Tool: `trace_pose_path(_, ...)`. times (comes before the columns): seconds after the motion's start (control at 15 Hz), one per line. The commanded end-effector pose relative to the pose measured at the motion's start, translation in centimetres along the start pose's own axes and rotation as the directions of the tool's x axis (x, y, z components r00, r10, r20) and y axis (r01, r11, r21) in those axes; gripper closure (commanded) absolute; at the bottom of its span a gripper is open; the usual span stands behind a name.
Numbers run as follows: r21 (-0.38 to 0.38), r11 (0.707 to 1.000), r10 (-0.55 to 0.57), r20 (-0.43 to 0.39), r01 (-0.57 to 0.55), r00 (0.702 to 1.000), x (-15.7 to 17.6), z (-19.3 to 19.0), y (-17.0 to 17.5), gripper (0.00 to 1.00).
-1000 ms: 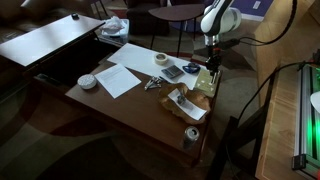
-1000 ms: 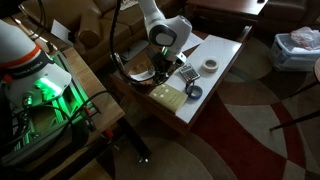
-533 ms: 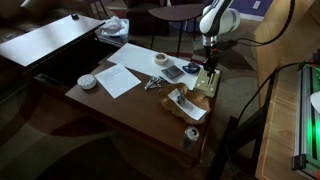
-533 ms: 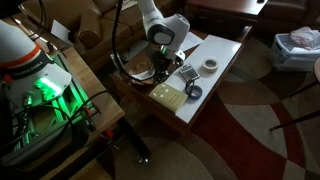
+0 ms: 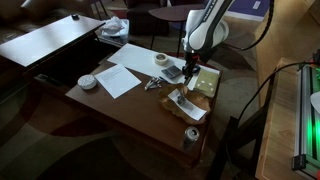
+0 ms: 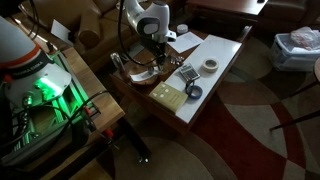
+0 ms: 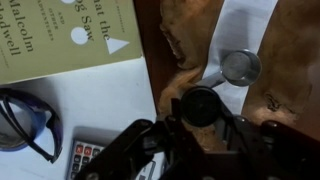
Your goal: Pick up the silver object from the book and put it on the table
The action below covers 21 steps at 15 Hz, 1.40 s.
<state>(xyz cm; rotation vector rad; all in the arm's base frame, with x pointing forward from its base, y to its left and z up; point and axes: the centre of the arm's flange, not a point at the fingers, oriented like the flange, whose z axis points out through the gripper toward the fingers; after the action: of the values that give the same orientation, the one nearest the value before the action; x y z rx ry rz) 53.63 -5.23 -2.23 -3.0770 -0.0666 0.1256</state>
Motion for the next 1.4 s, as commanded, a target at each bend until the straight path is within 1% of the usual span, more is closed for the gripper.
trace_pose_path(0.0,-0.105,0.994,0.032,-0.027,-0.035,0.999,1.7,0.8,0.1,0.89)
trace_pose_path(0.13,-0.118,0.990,0.078,-0.027,-0.081,0.997,2.4,0.7,1.6,0.89)
trace_pose_path(0.27,-0.114,0.987,0.113,-0.007,-0.113,0.994,2.5,0.9,3.5,0.89)
trace_pose_path(0.4,-0.101,0.990,0.108,0.071,-0.101,0.992,1.9,2.2,5.0,0.89)
trace_pose_path(0.53,-0.062,0.995,0.082,0.148,-0.073,0.986,1.1,3.7,5.4,0.89)
trace_pose_path(0.67,-0.026,0.998,0.063,0.179,-0.059,0.982,0.4,5.0,5.1,0.89)
trace_pose_path(0.87,0.006,0.998,0.068,0.152,-0.070,0.986,0.1,5.9,4.8,0.89)
trace_pose_path(1.07,0.028,0.996,0.076,0.116,-0.080,0.990,0.2,5.7,4.4,0.89)
trace_pose_path(1.2,0.029,0.997,0.074,0.094,-0.077,0.993,0.4,5.5,4.1,0.89)
trace_pose_path(1.33,0.008,0.997,0.075,0.077,-0.076,0.994,0.7,5.8,3.8,0.89)
